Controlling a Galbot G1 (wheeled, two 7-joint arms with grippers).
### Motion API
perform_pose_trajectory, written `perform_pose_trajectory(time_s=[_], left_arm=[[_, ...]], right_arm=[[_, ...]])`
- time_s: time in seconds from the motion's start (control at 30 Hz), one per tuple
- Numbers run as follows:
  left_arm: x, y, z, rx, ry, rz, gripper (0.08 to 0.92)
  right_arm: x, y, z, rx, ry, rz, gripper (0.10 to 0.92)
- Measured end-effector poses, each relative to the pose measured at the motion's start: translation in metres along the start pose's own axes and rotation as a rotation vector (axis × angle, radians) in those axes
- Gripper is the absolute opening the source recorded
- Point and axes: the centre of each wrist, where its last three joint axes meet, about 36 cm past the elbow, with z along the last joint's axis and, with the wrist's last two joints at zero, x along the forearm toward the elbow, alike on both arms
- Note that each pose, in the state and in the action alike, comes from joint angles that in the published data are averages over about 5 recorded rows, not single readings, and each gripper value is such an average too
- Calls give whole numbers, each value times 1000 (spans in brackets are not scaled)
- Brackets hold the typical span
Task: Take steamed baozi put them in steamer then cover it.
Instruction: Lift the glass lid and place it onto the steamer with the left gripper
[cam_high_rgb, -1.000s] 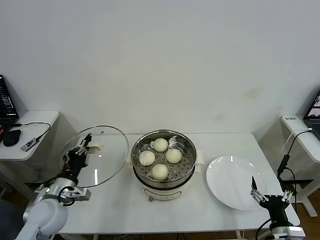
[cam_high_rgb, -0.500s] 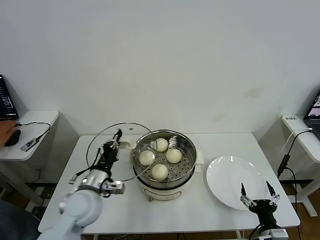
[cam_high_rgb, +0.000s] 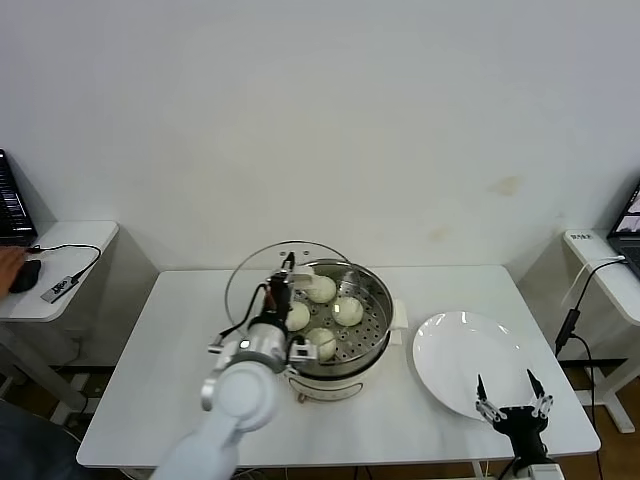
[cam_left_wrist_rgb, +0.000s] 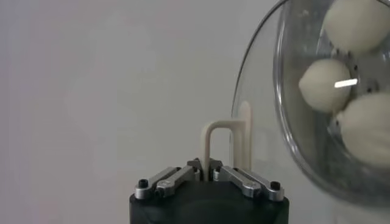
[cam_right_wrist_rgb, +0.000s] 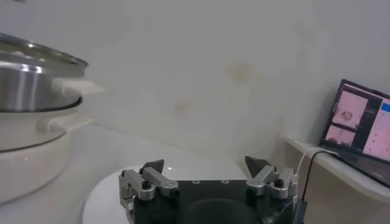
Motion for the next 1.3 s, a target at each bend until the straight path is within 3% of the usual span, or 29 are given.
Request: perform_pose_trajectory(time_s=[0.4,1.3], left_arm=[[-17,-14,-49,2,5,34,140],[-28,-45,-71,-3,29,88,140]], right_arm=[[2,1,3,14,4,-8,823],[3,6,6,17,4,-34,823]])
